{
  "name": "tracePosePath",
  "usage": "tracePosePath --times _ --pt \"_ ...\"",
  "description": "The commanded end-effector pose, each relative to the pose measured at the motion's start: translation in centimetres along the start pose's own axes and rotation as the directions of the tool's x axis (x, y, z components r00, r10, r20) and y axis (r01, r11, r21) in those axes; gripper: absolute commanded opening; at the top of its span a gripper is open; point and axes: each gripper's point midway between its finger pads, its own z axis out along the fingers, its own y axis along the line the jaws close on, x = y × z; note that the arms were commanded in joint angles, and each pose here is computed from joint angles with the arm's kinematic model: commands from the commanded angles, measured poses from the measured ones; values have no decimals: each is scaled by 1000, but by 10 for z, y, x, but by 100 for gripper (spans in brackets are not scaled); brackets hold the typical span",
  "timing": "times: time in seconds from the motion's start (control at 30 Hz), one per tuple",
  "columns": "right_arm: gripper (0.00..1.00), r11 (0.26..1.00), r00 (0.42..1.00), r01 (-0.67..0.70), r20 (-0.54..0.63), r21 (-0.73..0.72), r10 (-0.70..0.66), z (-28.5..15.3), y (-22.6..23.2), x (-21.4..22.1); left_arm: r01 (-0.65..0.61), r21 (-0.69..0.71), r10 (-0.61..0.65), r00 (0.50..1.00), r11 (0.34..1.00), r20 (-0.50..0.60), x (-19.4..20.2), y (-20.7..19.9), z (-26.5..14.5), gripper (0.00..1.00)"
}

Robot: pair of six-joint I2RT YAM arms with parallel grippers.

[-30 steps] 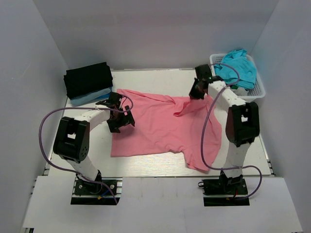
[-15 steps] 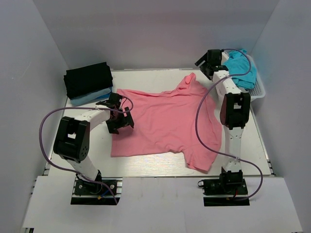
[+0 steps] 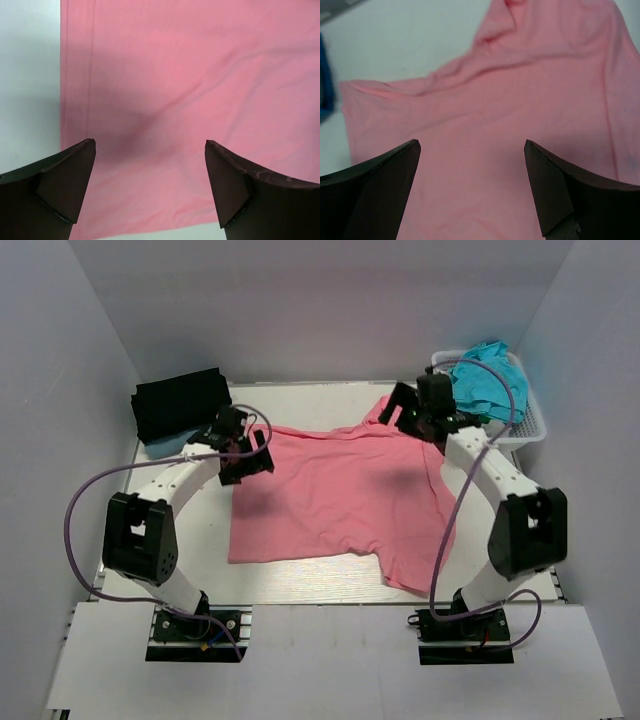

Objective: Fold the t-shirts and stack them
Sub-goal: Flatten out the tshirt

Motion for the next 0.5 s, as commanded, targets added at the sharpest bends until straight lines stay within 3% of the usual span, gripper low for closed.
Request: tracePosePath --times 0.0,0.1,0.13,0.17,0.33,0.47 --pt "90 986 993 30 -113 163 -11 -8 -61 55 -41 -11 42 993 999 107 -47 -15 -2 100" --pt "90 962 980 64 -197 265 -11 -13 -92 88 -48 -5 48 988 999 148 -74 -29 13 100" --pt "90 956 978 70 -209 283 -10 -14 -97 93 -49 -21 51 992 999 119 -73 -29 35 100" --pt "90 948 979 85 -205 307 -21 -12 -104 92 -48 -14 49 988 999 148 -93 -34 38 100" --pt "90 921 967 138 -251 364 -45 14 -119 96 -85 -63 93 986 994 136 -113 -38 86 100" --pt "90 925 969 150 -239 350 -67 45 -111 84 -101 -9 101 981 995 163 -135 -58 120 100"
